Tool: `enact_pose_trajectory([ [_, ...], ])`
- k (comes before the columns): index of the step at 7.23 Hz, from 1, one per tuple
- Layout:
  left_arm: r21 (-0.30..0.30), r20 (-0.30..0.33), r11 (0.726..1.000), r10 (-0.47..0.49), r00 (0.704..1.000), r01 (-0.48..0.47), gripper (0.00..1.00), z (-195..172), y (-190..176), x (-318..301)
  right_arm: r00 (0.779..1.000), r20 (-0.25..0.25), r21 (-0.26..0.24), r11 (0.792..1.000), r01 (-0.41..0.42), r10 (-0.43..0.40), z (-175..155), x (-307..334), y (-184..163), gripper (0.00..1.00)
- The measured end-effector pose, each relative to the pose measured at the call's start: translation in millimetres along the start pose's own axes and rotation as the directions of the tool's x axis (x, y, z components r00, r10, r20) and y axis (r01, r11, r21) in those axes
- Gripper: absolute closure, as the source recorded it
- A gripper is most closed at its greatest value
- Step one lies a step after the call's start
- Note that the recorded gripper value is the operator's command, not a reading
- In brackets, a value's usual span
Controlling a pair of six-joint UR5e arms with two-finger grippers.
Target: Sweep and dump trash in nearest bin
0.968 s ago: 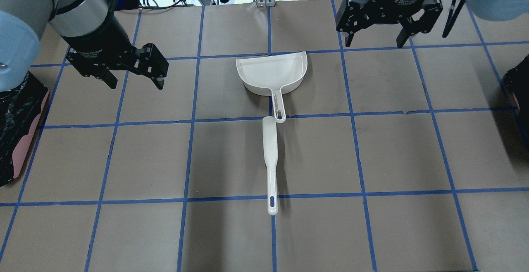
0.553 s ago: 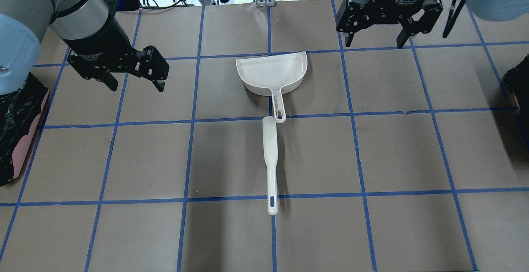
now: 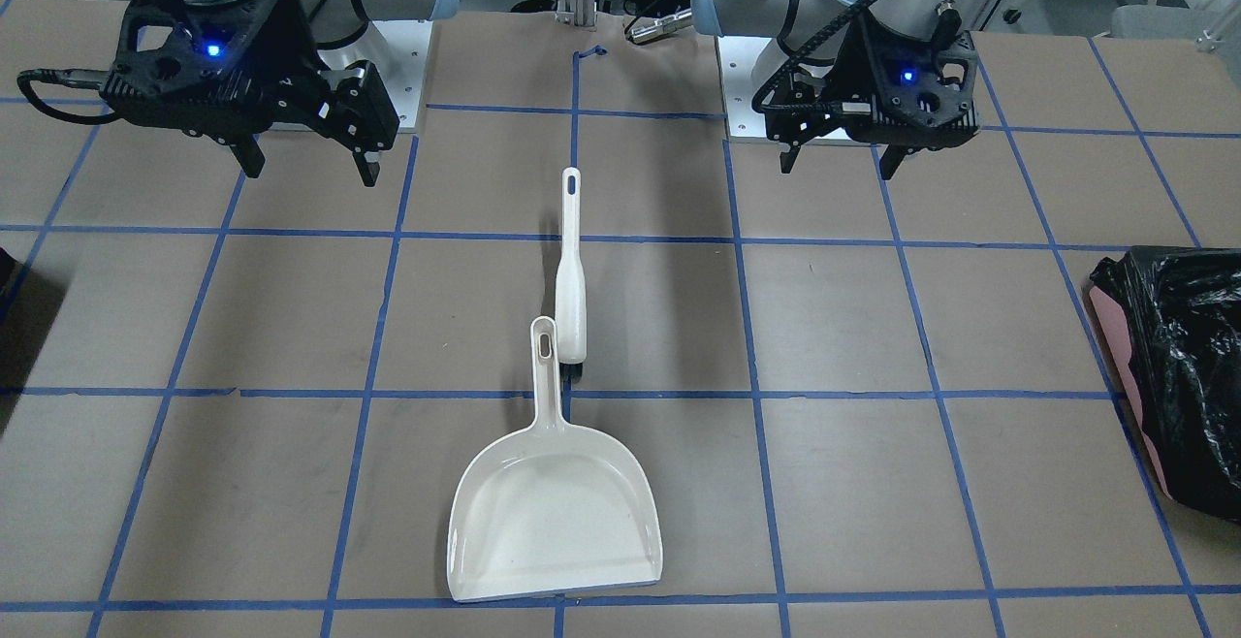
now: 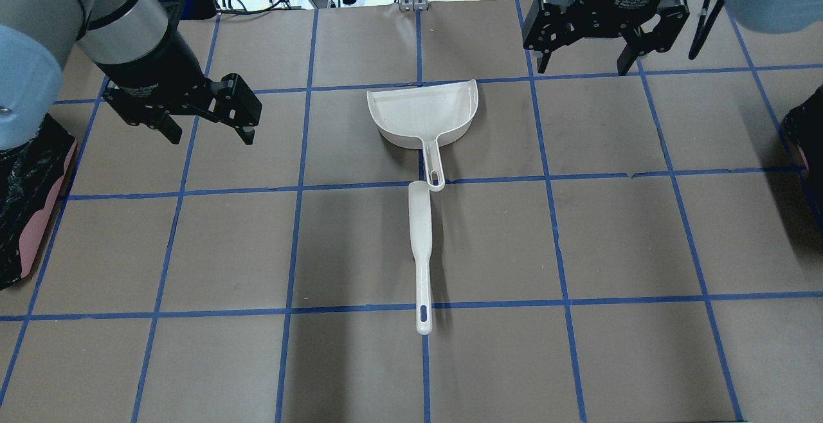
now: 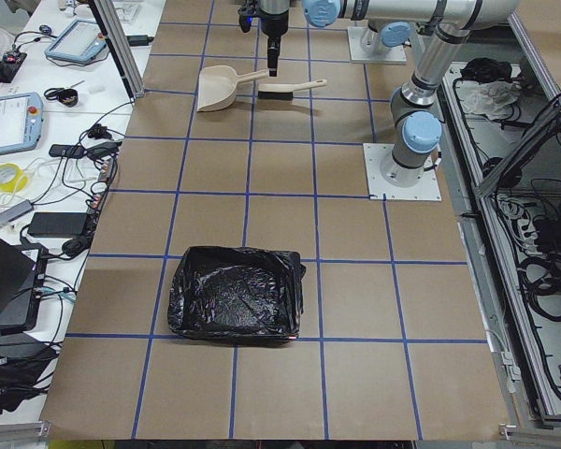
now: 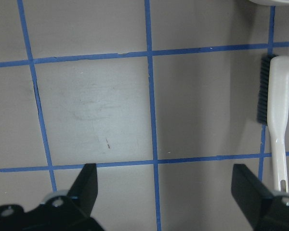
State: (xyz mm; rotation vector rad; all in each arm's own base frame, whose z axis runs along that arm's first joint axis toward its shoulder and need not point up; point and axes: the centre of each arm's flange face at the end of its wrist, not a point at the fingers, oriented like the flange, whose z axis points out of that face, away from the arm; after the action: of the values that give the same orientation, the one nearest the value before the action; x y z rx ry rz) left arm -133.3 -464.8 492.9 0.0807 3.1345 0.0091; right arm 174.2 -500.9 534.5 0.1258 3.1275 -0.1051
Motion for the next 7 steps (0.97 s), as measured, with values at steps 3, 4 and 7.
enact_pose_trajectory([
  [3, -0.004, 0.000, 1.000, -0.002, 1.000, 0.002, 0.00, 0.7, 0.6, 0.0, 1.000, 0.003, 0.004, 1.000, 0.001, -0.001, -1.9, -0.4, 0.8, 0.00],
  [4, -0.004, 0.000, 1.000, -0.002, 1.000, 0.002, 0.00, 0.7, 0.6, 0.0, 1.000, 0.003, 0.002, 1.000, 0.002, -0.002, -3.2, -0.1, 2.4, 0.00],
  [7, -0.004, 0.001, 1.000, -0.002, 1.000, 0.002, 0.00, 1.0, 0.7, 0.0, 1.000, 0.005, 0.007, 1.000, 0.003, -0.003, -7.3, 0.4, 4.5, 0.00],
])
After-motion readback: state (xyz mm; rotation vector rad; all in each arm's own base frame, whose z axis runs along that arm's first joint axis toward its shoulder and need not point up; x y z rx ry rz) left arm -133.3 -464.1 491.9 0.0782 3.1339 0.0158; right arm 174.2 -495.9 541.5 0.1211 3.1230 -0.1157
